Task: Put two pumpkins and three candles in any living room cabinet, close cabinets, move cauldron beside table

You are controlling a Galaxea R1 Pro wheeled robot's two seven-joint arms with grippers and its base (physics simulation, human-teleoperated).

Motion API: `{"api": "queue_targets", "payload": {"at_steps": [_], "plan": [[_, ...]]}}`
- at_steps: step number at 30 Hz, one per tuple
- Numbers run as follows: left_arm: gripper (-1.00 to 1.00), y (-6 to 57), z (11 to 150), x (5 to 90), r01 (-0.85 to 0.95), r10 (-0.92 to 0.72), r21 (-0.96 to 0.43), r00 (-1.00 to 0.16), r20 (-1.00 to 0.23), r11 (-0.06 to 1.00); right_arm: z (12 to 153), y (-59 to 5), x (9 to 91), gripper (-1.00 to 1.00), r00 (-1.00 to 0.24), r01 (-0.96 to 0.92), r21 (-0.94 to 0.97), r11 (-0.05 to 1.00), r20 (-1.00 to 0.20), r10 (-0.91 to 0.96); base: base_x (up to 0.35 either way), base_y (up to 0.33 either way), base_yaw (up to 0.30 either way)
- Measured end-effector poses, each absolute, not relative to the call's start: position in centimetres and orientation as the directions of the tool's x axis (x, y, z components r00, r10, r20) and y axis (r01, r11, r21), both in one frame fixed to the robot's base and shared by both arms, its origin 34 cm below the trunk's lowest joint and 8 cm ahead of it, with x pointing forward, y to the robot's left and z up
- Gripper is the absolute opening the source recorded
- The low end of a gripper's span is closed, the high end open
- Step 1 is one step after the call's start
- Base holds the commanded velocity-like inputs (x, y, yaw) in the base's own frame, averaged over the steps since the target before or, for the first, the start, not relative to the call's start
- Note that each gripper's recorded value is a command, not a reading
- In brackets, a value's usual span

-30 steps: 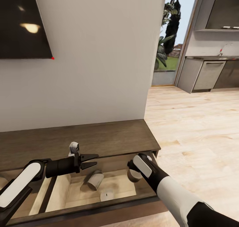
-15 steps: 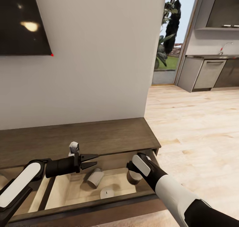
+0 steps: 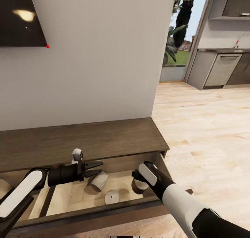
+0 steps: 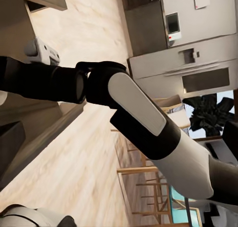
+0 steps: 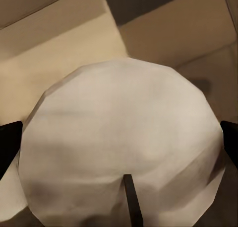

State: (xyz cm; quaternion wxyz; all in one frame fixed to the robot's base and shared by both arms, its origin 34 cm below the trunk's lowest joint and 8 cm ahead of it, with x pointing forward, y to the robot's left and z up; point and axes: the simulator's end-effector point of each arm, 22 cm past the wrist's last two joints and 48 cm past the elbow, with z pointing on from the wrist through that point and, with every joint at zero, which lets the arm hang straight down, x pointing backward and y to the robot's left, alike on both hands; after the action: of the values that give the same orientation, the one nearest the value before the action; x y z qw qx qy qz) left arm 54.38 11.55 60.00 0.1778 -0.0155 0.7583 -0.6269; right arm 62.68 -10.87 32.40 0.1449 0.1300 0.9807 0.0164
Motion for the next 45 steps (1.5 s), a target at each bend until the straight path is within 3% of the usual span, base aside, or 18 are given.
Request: {"api": "queue_targets", "payload": {"at_steps": [24,25,45], "plan": [[1.00,11.5,59.5,54.5,0.186,-0.247,-0.960,-0.940,-0.236,0.208,31.9,-11.0,62.9,-1.00,-0.915,0.269,0.074,0.960,-0.290,0.279,0.000,0.000,0.000],[1.00,11.5,59.5,54.5,0.187,-0.247,-0.960,-0.940,-0.236,0.208,31.8,-11.0,62.9,1.00,-0.916,0.269,0.073,0.960,-0.290,0.279,0.000,0.000,0.000],[1.00,11.9,61.3,54.7,0.204,-0.270,-0.962,-0.930,-0.249,0.184,33.3,-9.1,64.0,1.00,-0.904,0.201,0.118,0.972,-0.360,0.231,0.000,0.000,0.000]]}}
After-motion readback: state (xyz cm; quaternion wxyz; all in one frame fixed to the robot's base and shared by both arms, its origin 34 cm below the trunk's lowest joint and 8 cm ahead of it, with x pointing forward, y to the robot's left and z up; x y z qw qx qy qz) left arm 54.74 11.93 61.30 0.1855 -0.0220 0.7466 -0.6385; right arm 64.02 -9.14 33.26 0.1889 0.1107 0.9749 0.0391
